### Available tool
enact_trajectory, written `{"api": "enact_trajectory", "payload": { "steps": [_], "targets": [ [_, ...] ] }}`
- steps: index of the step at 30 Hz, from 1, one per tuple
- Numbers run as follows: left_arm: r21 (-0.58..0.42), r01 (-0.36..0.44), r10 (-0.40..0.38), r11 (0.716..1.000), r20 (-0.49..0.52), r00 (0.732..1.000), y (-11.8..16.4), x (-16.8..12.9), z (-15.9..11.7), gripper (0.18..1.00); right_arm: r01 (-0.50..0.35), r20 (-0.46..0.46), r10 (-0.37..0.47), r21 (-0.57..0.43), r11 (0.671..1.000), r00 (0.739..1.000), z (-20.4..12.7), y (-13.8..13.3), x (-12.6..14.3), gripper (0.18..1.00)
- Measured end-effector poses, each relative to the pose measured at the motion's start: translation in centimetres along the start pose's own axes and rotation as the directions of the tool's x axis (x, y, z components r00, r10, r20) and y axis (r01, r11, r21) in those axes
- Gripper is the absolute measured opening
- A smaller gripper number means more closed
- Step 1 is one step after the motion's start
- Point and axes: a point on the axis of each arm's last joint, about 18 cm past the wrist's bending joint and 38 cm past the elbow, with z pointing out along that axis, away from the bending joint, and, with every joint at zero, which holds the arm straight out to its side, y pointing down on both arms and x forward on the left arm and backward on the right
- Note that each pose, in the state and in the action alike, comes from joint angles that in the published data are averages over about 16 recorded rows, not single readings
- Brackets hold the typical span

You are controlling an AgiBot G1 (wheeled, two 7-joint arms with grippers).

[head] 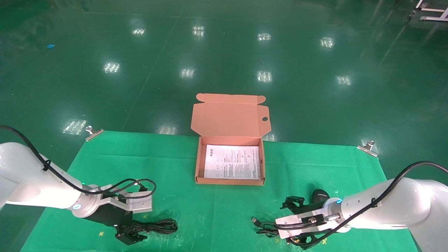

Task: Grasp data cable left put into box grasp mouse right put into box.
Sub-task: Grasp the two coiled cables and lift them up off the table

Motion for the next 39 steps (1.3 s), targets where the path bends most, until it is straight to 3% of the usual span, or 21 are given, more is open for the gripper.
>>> {"api": "enact_trajectory", "payload": {
  "steps": [12, 28, 34, 39],
  "targets": [
    [0.004, -0.006, 0.006, 1.000, -0.008, 1.000, -0.2, 0.1, 0.0, 0.729, 0.001, 0.001, -0.001, 0.006, 1.000, 1.000, -0.1, -0.1, 0.0, 0.783],
    [0.003, -0.016, 0.016, 1.000, -0.011, 1.000, -0.3, 0.1, -0.1, 0.376, -0.007, -0.004, 0.007, 0.006, 1.000, 1.000, -0.5, 0.1, 0.1, 0.399],
    [-0.001, -0.040, 0.040, 0.999, 0.010, 0.999, -0.2, -0.7, -1.2, 0.296, -0.066, -0.043, 0.066, 0.004, 0.998, 0.997, -2.5, 1.6, 1.0, 0.297],
    [0.000, -0.063, 0.063, 0.998, 0.065, 0.996, -0.2, -2.6, -3.6, 0.264, -0.145, -0.137, 0.144, 0.009, 0.989, 0.980, -6.1, 3.5, 3.5, 0.248]
  ]
}}
